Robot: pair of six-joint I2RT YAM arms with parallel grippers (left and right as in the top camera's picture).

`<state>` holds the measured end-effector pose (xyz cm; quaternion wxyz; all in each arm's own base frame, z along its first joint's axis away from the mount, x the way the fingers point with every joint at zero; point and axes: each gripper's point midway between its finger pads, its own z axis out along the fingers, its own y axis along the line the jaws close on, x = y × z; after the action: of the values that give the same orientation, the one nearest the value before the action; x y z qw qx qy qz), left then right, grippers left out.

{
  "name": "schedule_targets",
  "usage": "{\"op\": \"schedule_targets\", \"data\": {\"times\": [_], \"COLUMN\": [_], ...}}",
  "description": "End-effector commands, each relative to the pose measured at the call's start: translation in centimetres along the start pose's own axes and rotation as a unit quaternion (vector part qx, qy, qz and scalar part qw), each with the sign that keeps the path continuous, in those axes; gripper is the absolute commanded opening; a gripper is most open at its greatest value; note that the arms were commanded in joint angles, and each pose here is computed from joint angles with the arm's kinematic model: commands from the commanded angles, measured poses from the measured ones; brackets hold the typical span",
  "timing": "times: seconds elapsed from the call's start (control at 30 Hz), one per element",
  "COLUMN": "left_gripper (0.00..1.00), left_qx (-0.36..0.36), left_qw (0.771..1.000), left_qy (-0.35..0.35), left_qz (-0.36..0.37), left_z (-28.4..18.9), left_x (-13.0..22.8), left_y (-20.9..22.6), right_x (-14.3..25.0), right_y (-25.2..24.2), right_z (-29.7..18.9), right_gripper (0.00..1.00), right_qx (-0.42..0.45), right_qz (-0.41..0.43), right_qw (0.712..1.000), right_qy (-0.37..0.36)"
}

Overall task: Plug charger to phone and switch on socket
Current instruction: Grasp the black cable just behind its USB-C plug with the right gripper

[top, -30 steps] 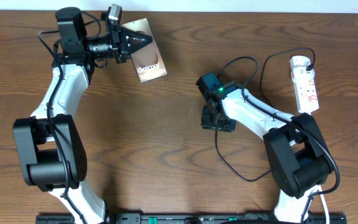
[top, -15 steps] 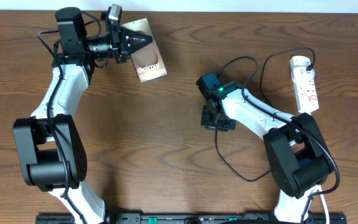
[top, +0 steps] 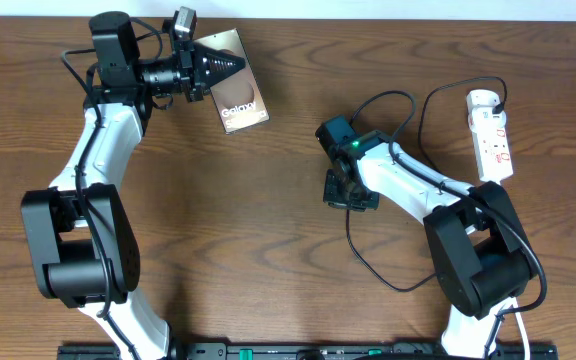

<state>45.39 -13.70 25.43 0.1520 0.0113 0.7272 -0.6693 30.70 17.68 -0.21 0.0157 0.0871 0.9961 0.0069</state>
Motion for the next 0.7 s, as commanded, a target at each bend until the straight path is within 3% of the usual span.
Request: {"op": "schedule_targets", "data": {"times": [0.0, 0.67], "left_gripper": [0.07, 0.07], "left_qx": [0.010, 0.010], "left_qw": [1.000, 1.000], "left_qy": [0.011, 0.011], "left_qz": [0.017, 0.017], "left_z": [-0.06, -0.06], "left_x": [0.27, 0.27], "left_y": [-0.89, -0.89], "right_x": [0.34, 0.40], "right_y": [0.09, 0.04], "right_z": [0.23, 0.23], "right_gripper": [0.17, 0.06], "right_qx": [0.000, 0.001], "right_qz": [-0.002, -0.001], "right_qw": [1.000, 1.000], "right_qy": [0.005, 0.006]}}
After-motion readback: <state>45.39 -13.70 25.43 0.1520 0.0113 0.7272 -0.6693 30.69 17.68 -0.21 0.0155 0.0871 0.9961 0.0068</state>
